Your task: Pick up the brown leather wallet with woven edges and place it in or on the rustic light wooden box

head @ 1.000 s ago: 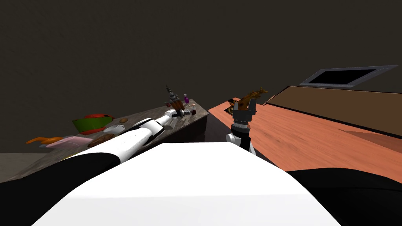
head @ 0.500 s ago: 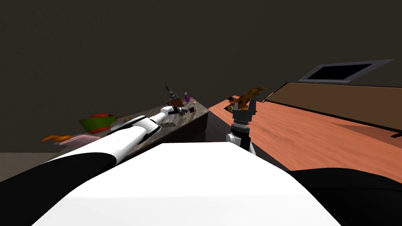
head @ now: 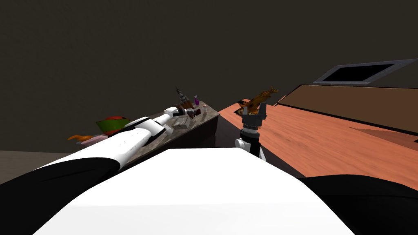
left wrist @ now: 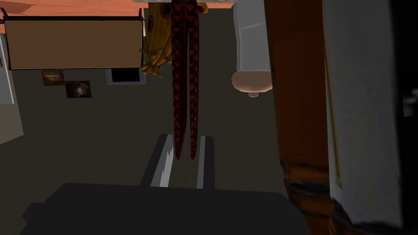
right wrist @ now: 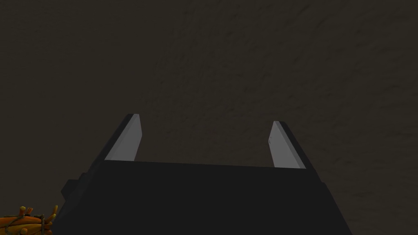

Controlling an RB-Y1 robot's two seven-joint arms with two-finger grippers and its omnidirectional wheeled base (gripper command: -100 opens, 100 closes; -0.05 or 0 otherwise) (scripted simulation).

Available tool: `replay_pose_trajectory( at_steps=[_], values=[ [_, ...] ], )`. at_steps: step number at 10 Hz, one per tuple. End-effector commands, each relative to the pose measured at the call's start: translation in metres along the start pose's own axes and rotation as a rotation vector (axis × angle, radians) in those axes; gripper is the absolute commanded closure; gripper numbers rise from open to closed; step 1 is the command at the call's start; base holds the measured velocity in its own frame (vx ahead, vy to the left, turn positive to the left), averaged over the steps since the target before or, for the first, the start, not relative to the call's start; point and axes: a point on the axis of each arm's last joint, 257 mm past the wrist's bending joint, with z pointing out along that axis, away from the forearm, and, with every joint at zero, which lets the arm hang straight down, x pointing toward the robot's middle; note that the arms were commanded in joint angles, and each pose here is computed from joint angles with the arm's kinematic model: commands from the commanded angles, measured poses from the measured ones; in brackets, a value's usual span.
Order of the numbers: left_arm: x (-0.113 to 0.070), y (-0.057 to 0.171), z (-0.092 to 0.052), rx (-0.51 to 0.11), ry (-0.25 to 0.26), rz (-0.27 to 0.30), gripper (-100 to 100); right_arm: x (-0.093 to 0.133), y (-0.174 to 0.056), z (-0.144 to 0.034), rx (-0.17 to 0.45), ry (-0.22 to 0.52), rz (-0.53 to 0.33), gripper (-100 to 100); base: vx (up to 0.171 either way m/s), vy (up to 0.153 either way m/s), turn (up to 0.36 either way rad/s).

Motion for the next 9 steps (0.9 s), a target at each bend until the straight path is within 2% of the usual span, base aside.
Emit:
replay_pose_trajectory(
  at_steps=[1,2,3,6,9],
  values=[
    [-0.008,0.003,-0.010,0.008,0.000,0.003,100,0.000,0.000,0.000,0.000,0.000,0.000,0,-0.096,0.168,0.043],
    [-0.008,0.003,-0.010,0.008,0.000,0.003,100,0.000,0.000,0.000,0.000,0.000,0.000,0,-0.046,0.096,0.025],
    [-0.019,0.004,-0.017,0.024,-0.002,0.007,100,0.000,0.000,0.000,0.000,0.000,0.000,0,-0.068,0.114,0.080],
    [-0.031,-0.001,-0.025,0.062,-0.002,0.013,100,0.000,0.000,0.000,0.000,0.000,0.000,0,-0.060,0.128,0.086],
    [-0.039,-0.016,-0.030,0.127,-0.001,0.019,100,0.000,0.000,0.000,0.000,0.000,0.000,0,0.014,0.155,0.146]
  ],
)
